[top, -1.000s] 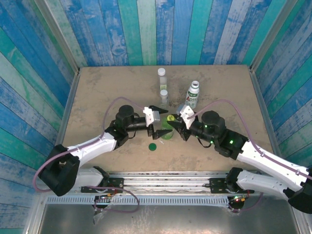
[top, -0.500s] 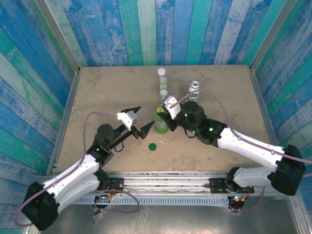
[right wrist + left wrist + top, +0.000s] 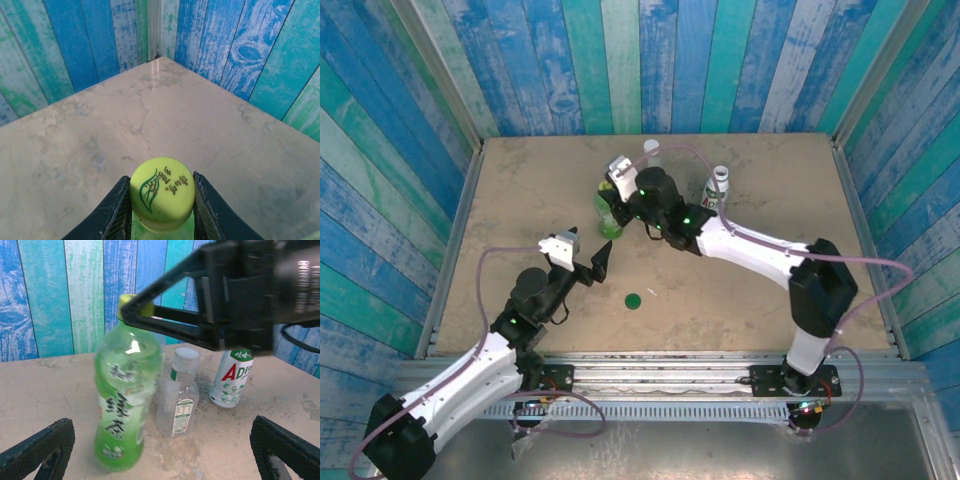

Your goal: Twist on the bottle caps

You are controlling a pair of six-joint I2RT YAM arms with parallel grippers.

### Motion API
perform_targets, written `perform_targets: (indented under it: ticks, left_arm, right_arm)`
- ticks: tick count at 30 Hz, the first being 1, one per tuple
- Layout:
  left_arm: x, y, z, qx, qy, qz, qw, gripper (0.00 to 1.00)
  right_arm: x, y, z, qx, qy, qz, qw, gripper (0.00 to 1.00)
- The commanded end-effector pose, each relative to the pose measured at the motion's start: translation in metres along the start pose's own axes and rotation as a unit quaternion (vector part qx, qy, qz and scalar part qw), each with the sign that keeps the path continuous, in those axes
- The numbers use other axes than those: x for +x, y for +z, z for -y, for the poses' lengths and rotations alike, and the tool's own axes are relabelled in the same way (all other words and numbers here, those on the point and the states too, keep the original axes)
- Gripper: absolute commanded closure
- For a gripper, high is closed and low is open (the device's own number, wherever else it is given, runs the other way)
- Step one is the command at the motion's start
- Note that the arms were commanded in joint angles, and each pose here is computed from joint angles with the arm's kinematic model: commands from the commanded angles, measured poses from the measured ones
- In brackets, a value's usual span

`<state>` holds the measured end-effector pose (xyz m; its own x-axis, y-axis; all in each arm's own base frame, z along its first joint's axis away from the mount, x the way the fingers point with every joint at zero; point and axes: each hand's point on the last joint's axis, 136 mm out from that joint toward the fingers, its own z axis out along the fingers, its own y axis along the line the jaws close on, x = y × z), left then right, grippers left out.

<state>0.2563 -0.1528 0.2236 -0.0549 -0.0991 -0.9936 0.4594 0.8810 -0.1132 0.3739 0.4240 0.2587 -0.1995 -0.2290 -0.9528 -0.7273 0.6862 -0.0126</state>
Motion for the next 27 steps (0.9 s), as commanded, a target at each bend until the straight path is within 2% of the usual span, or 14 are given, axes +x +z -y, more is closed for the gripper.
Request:
perform_targets:
  ticks: [1, 7, 13, 18, 27]
  left_arm:
    - [0.002, 0.000, -0.006, -0.015, -0.003, -0.002, 1.000, 0.06]
    - [0.004, 0.001, -0.006, -0.016, 0.001, -0.006, 1.000, 0.06]
    - [0.012, 0.006, -0.004, -0.011, 0.008, -0.025, 1.000, 0.06]
    - [0.012, 0.008, 0.001, 0.002, 0.008, -0.029, 1.000, 0.06]
    - [0.010, 0.009, 0.009, 0.026, 0.008, -0.023, 0.999, 0.06]
  right_arm:
    - [-0.012, 0.022, 0.014, 0.020, 0.017, 0.015, 1.000, 0.80]
    - [0.003, 0.055, 0.030, 0.033, 0.032, -0.016, 0.999, 0.78]
    - [0.014, 0.070, 0.028, 0.027, 0.024, -0.053, 0.998, 0.71]
    - [0.012, 0.076, 0.028, 0.025, 0.019, -0.063, 0.998, 0.57]
    - [-0.029, 0.054, 0.031, 0.030, 0.001, -0.030, 0.999, 0.34]
